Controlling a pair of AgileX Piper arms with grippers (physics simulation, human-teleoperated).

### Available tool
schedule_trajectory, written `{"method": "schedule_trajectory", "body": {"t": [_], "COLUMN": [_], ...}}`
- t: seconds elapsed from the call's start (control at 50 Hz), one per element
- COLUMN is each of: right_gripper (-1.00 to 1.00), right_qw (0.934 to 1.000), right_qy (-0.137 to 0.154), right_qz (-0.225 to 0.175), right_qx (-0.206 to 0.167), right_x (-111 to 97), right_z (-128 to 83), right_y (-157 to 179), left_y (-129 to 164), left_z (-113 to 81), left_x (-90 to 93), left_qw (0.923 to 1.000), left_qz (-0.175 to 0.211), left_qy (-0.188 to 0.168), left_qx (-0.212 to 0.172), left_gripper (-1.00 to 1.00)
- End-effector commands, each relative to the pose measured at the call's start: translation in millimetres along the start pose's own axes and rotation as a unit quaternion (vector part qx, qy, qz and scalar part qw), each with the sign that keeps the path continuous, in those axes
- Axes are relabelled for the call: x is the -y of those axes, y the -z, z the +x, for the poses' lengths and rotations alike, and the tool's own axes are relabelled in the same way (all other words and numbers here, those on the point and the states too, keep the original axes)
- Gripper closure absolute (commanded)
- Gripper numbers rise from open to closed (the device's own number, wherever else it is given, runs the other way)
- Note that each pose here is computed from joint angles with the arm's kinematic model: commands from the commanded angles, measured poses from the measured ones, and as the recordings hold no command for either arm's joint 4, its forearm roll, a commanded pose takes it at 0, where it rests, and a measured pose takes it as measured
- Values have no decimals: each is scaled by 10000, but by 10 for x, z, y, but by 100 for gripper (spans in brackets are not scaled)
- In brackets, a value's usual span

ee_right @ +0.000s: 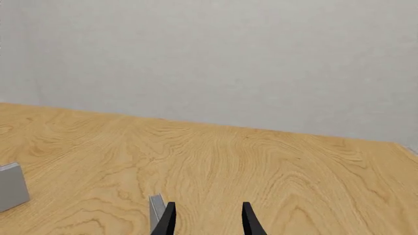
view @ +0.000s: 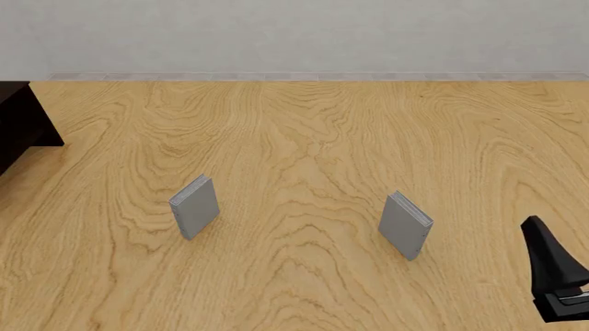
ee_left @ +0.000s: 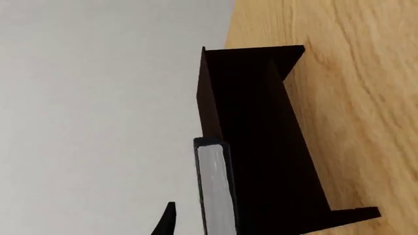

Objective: Pick up the book in the middle and place it on the cabinet shelf.

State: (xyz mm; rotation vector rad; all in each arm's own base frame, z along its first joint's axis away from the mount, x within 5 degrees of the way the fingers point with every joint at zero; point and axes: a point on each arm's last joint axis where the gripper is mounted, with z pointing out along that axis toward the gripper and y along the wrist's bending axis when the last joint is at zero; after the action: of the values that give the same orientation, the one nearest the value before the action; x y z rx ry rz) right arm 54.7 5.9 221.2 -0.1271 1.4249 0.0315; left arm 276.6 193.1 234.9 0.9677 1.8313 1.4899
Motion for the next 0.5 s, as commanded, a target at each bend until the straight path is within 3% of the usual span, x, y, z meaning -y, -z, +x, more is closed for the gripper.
{"method": "schedule_trajectory", "body": {"t": [0.02,0.3,0.5], "right_gripper": [-100,-100,-100], "right_qw": [10000,10000,10000], "right_qy": [-4,-27,-29], "right_qz": [-5,-2,1], "right_qx": [6,22,19], "right_x": [-1,0,0], "right_z": [6,-11,2], "right_y": [0,0,0], "left_y": [223,491,644], "left_z": [-86,-164,-238], "left_x": [414,367,233], "left_qw": [9942,9931,9927], "left_qz": [1072,1144,1142], "left_qy": [22,-10,84], "left_qx": [104,244,370], "left_gripper": [-100,-100,-100]}}
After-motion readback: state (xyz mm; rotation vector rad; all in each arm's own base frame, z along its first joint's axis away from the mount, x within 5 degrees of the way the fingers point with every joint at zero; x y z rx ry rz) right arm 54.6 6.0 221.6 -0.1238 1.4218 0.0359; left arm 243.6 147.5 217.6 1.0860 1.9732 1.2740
